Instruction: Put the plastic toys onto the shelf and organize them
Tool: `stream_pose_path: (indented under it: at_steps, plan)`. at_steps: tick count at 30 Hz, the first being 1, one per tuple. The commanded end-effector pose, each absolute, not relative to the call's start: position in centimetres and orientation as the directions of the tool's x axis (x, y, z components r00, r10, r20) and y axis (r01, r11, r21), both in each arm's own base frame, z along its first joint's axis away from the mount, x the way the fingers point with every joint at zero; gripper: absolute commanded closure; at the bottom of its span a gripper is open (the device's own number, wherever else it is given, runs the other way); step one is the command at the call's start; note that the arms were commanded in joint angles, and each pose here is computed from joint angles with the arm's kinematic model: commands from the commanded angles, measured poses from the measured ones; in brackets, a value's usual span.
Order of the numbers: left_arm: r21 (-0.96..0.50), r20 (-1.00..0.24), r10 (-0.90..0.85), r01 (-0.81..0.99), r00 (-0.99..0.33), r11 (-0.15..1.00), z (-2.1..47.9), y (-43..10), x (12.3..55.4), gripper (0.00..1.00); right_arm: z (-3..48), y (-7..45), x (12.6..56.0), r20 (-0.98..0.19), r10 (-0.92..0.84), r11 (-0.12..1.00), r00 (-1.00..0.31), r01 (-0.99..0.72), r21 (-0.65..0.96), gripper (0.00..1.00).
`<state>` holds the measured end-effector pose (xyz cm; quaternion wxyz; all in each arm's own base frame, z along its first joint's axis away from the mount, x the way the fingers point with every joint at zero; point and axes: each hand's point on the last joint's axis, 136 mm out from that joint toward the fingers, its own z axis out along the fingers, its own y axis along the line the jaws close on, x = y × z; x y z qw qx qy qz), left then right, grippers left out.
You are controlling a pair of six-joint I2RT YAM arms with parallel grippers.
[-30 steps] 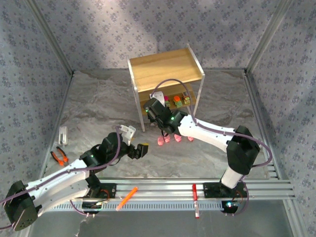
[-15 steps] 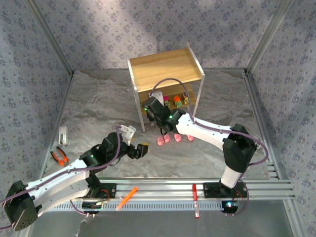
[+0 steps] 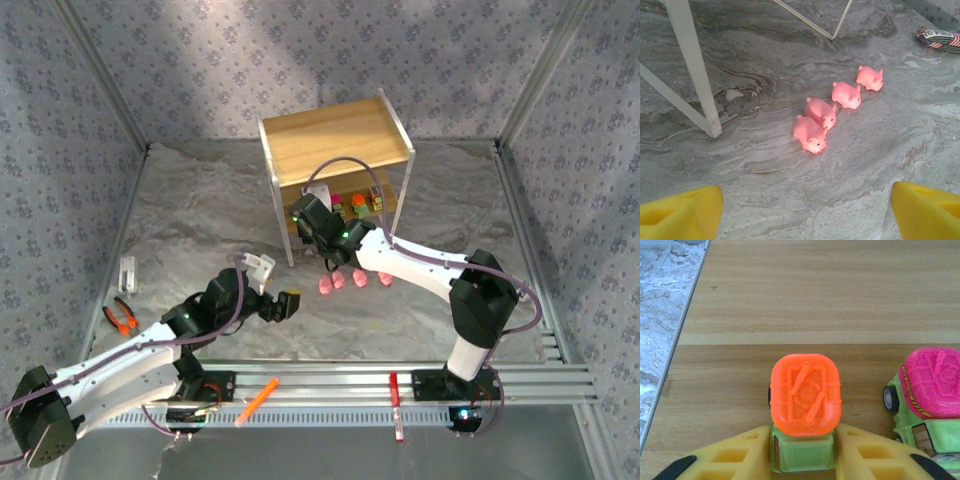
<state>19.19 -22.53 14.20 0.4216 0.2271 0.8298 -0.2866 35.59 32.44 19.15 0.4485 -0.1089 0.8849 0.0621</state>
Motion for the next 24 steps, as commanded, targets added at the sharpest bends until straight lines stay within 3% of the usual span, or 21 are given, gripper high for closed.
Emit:
stream_pose_path:
  at_steps: [1, 24]
  plan:
    - [-0.273, -0.839, 0.134, 0.62, -0.527, 0.735, 14.4, -22.4, 19.2, 0.13, 19.7, 32.7, 36.1, -0.812, -0.143, 0.967, -0.567, -0.253, 0.006, 0.61]
    - [-0.273, -0.836, 0.138, 0.62, -0.532, 0.735, 14.3, -22.5, 19.3, 0.13, 21.1, 32.1, 35.5, -0.824, -0.133, 0.968, -0.55, -0.25, 0.011, 0.56]
